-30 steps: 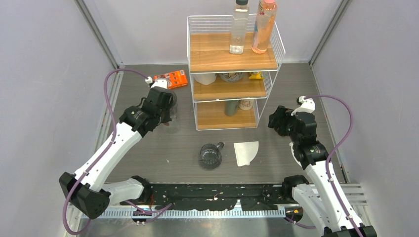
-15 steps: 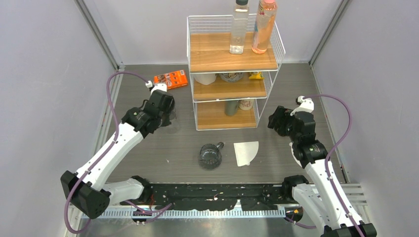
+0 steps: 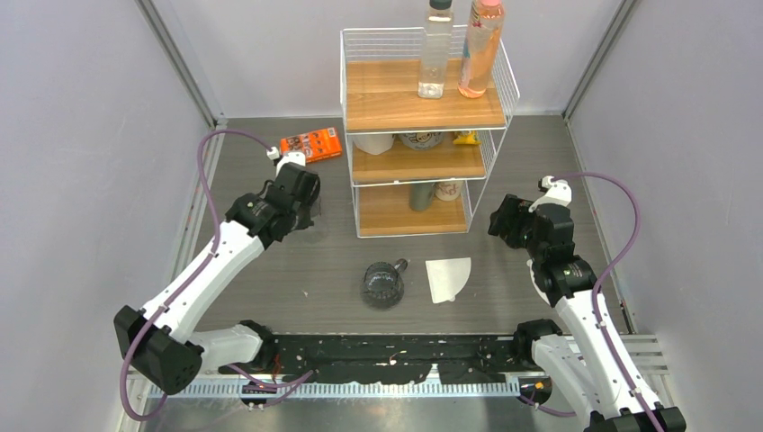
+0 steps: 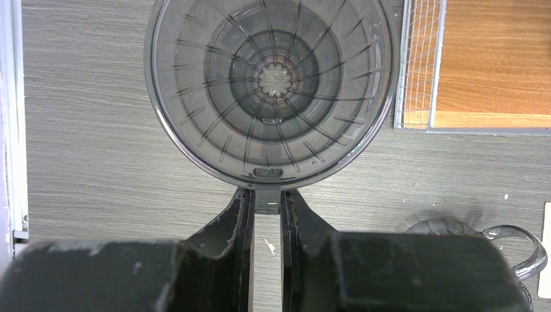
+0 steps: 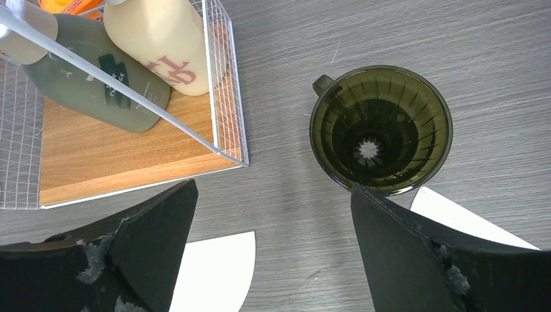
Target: Place the coffee filter in the dripper
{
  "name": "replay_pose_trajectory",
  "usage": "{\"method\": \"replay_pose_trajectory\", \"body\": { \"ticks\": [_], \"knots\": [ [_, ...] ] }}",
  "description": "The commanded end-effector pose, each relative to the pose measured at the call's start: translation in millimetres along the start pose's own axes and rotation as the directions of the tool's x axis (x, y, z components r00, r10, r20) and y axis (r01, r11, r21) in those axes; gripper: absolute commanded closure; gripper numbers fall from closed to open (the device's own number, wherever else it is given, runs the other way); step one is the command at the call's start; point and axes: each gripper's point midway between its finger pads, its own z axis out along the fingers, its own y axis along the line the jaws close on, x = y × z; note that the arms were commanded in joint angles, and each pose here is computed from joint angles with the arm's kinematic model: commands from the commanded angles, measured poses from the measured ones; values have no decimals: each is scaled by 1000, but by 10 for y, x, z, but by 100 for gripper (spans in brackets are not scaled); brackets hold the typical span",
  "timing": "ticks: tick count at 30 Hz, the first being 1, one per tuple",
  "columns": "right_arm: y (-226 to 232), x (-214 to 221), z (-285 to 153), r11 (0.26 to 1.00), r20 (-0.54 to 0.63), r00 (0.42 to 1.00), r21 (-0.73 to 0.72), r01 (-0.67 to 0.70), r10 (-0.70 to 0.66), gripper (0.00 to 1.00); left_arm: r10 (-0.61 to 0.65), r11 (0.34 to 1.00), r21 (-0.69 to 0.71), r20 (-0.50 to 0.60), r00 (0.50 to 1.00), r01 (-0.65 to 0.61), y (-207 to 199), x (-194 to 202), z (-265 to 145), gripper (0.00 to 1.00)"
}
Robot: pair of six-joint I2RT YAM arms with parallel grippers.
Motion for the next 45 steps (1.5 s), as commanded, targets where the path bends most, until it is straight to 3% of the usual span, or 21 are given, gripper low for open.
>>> {"method": "replay_pose_trajectory", "body": {
  "ticks": [1,13,20,24,33,40,45],
  "knots": [
    [29,-217,-39,1000,58,998,-1,3,-3,5,-18,1000,-10,33,999,19,-2,-132,-7,87],
    [38,-211,-37,1000,54,999,-7,7,-7,5,-15,1000,-12,37,999,15,-30,-195,7,76],
    [35,-208,-32,1000,50,999,-5,8,-8,4,-25,1000,-15,41,999,26,-24,-210,-12,52],
    [32,-196,-19,1000,45,999,-1,7,-7,5,-24,1000,-5,40,999,24,-33,-213,-27,47],
    [-41,-228,-36,999,59,998,44,-15,12,5,-82,990,121,131,988,67,-56,-347,-361,1],
    [-160,-227,-63,994,77,997,107,-38,30,5,-205,958,254,301,931,129,107,-456,-851,0],
    [-304,-169,-125,977,79,993,186,-101,87,4,-286,933,314,349,892,176,183,-449,-1032,0]
  ]
}}
